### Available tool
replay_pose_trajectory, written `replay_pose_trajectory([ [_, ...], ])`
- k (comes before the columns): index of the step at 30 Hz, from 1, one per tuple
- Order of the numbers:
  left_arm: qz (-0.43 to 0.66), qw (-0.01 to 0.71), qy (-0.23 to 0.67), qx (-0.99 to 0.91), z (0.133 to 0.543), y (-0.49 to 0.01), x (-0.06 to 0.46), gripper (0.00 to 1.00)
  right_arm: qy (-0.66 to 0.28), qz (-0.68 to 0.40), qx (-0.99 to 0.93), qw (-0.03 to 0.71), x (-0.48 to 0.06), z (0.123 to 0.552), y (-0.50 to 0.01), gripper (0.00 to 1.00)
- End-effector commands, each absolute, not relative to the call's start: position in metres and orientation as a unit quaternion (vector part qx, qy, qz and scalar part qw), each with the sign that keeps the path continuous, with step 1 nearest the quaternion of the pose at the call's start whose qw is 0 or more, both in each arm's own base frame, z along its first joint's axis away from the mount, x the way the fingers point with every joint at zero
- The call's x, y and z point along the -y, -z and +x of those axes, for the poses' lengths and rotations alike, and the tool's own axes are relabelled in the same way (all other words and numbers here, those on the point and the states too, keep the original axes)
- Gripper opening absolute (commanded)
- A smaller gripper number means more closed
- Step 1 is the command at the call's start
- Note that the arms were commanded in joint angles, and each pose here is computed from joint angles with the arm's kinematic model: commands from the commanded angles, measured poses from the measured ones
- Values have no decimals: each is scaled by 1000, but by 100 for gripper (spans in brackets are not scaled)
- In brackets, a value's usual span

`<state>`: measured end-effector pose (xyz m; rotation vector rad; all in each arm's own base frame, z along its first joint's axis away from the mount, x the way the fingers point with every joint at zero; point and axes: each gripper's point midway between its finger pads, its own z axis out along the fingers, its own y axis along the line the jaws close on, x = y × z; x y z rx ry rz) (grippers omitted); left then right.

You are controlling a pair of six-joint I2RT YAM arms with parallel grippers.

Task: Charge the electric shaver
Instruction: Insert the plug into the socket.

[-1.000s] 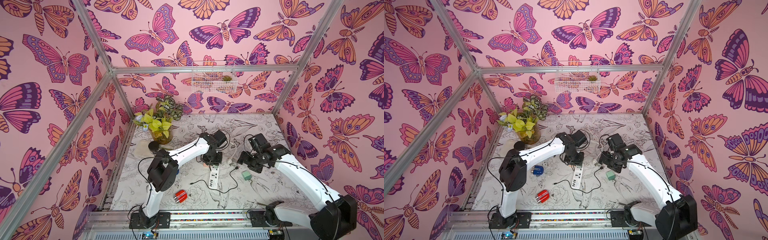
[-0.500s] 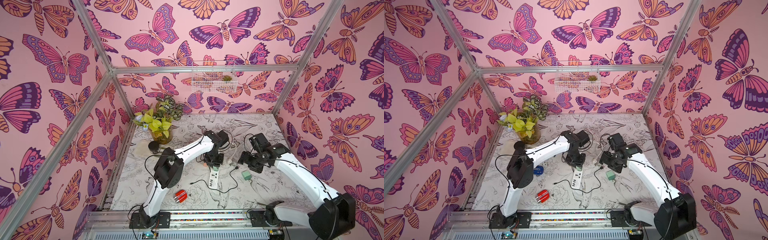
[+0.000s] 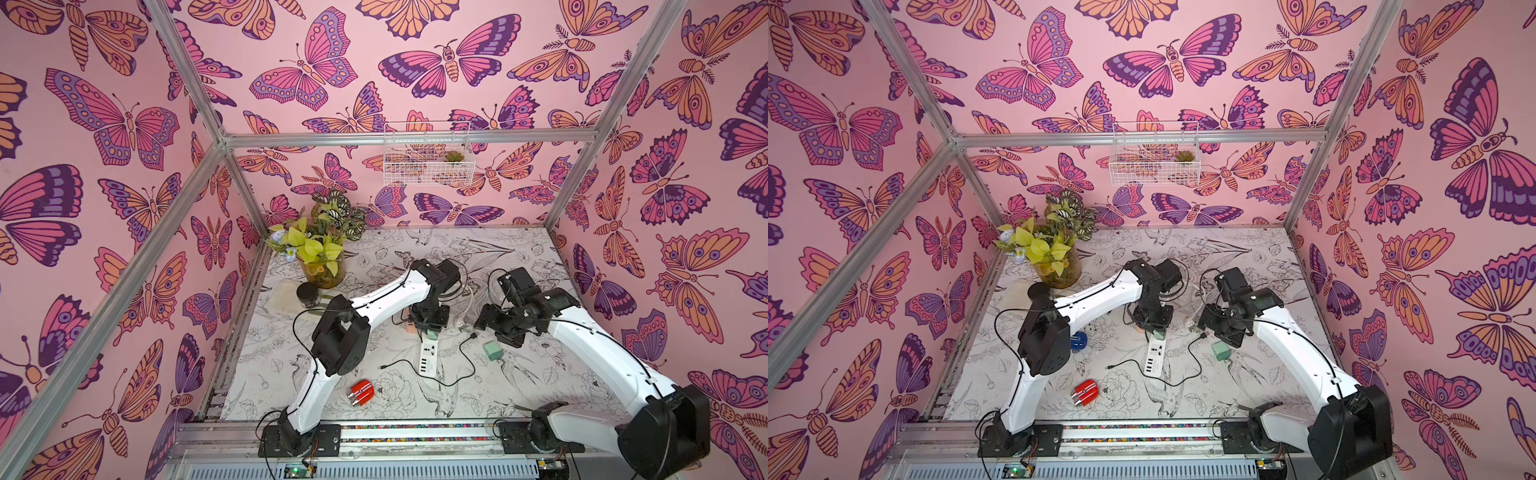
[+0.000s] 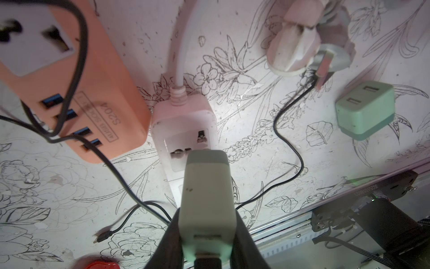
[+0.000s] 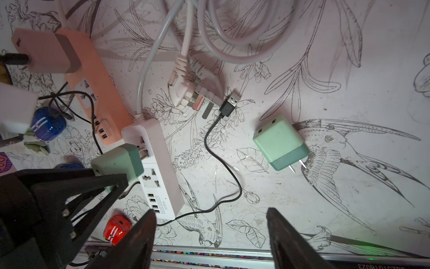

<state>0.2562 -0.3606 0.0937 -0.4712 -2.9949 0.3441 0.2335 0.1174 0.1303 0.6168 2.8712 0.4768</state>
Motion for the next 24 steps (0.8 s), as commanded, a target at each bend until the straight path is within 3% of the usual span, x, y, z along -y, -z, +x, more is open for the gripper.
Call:
replay_pose_trajectory([
  [1, -152, 39, -108, 982, 261, -98, 361, 0, -159, 206, -963, 74, -117, 233, -125, 76],
  [24, -147, 77, -67, 984, 254, -63, 349, 0, -159, 210, -962, 70, -117, 230, -123, 76],
])
